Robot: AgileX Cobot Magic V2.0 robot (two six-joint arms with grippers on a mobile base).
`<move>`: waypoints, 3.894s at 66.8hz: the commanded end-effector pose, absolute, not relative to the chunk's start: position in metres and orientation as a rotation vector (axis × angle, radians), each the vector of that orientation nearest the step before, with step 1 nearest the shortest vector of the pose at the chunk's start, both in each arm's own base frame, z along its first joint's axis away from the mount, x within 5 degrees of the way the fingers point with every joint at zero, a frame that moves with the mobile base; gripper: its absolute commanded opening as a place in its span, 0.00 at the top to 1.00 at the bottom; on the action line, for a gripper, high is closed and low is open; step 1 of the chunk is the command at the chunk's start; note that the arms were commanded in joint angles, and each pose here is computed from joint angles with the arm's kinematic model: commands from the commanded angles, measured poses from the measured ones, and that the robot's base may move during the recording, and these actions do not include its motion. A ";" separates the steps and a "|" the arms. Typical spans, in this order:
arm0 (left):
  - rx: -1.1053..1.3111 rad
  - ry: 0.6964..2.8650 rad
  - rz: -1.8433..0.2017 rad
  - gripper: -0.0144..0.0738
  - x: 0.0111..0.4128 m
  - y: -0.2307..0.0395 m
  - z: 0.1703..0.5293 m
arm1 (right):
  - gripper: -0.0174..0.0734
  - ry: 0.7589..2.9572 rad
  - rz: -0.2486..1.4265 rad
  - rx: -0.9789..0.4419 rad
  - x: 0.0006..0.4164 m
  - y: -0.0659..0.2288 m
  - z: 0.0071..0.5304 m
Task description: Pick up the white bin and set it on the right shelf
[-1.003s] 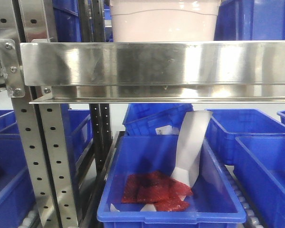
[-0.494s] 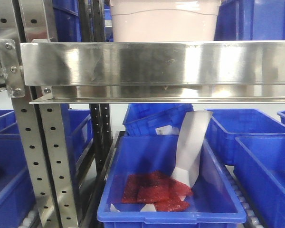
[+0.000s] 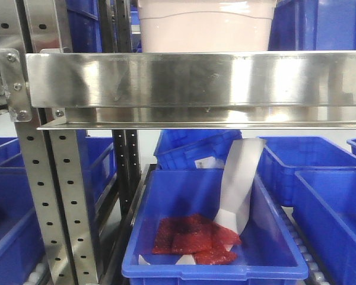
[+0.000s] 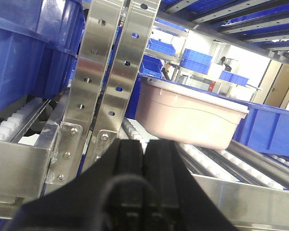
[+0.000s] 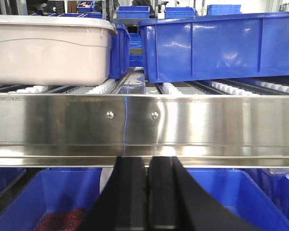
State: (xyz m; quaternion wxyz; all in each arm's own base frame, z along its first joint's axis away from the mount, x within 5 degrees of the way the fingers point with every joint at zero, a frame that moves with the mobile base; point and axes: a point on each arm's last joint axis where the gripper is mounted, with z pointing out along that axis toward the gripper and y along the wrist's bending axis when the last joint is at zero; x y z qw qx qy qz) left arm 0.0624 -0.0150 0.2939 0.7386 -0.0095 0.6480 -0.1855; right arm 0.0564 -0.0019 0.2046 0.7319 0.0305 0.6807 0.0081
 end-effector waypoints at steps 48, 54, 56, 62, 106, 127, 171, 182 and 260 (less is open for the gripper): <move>-0.053 1.378 -0.404 0.97 0.062 -0.012 0.305 | 0.73 1.388 0.006 0.055 0.054 -0.002 0.214; -0.053 1.378 -0.404 0.97 0.062 -0.012 0.305 | 0.73 1.388 0.006 0.055 0.054 -0.002 0.214; -0.053 1.378 -0.404 0.97 0.062 -0.012 0.305 | 0.73 1.388 0.006 0.055 0.054 -0.002 0.214; -0.058 1.377 -0.403 0.97 0.062 -0.012 0.304 | 0.73 1.388 0.006 0.055 0.054 -0.002 0.214; -0.056 1.395 -0.068 0.97 0.059 0.000 0.249 | 0.73 1.388 0.006 0.055 0.054 -0.002 0.214; -0.006 1.414 -0.076 0.97 0.055 -0.002 0.212 | 0.73 1.388 0.006 0.055 0.054 -0.002 0.214; 0.059 1.357 -0.073 0.97 0.054 -0.005 0.217 | 0.73 1.388 0.006 0.055 0.054 -0.002 0.214; 0.060 1.369 -0.073 0.97 0.054 -0.005 0.216 | 0.73 1.388 0.006 0.055 0.054 -0.002 0.214; 0.060 1.389 -0.074 0.97 0.054 -0.005 0.214 | 0.73 1.474 0.003 0.047 0.055 -0.002 0.206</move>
